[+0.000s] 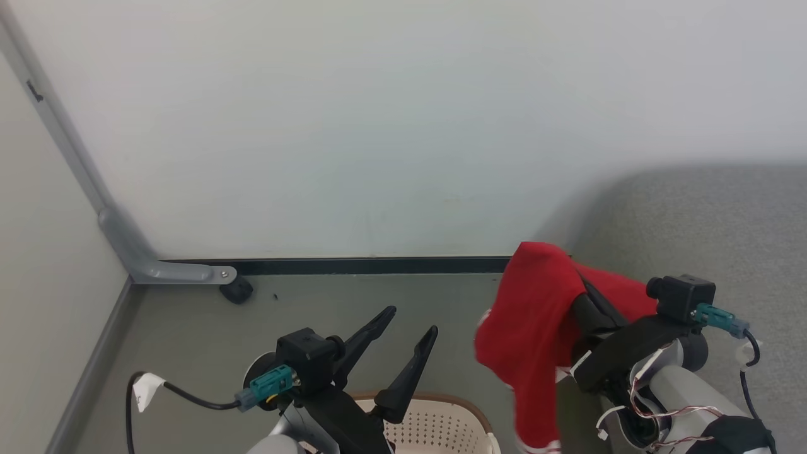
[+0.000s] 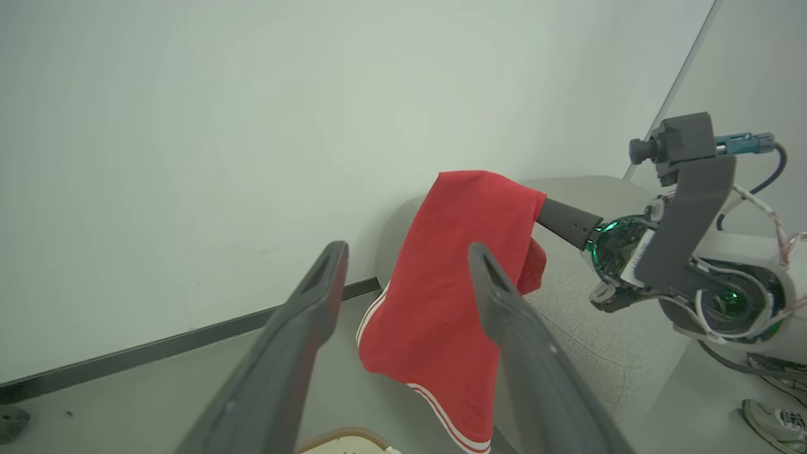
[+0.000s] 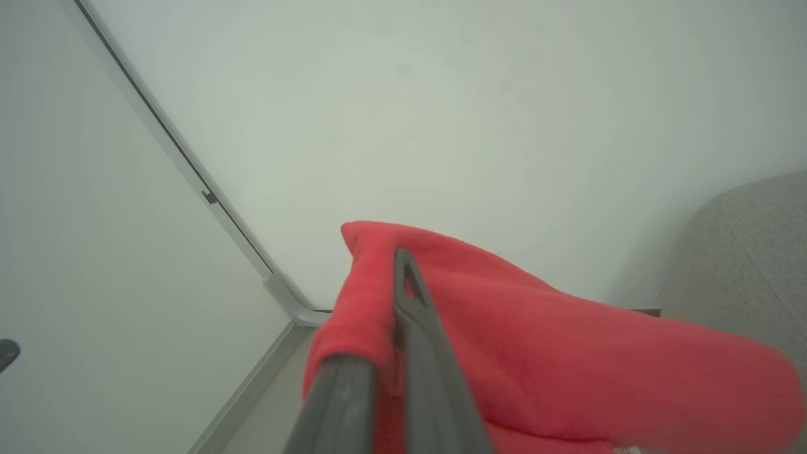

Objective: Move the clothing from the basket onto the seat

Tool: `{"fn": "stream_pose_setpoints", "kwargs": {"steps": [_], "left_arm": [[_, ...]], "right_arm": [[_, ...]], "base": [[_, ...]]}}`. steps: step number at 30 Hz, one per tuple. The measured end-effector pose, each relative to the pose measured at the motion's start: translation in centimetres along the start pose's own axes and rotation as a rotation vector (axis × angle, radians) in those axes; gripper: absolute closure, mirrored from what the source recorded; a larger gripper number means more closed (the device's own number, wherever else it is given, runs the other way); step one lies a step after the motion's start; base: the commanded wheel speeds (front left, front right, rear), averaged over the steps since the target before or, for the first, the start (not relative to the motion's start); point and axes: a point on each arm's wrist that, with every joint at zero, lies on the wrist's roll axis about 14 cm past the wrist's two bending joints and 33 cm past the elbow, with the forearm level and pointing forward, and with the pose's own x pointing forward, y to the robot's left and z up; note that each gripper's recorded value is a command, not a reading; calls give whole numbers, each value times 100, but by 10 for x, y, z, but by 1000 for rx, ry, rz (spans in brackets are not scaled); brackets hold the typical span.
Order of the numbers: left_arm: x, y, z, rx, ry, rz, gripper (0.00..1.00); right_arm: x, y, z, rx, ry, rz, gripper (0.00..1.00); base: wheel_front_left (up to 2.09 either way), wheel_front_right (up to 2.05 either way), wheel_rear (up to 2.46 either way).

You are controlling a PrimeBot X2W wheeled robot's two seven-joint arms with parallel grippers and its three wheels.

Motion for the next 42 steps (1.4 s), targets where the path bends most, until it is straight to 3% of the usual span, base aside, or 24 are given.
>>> {"fn": "stream_pose_setpoints", "kwargs": {"steps": [11,24,42], "left_arm": [[11,-16,-9,-6,23,-65,0],[31,-48,-19,-9,52,-190,0],[47,-80,-41,3,105,-317,0]], "right_arm": [[-26,-27,27,-9,-95,-70,100],[-87,-77,50,-31,-194,-243,100],[-138,-98,80,-42,-334,-358,100]], "base": [[0,0,0],[0,0,0],[0,0,0]]}}
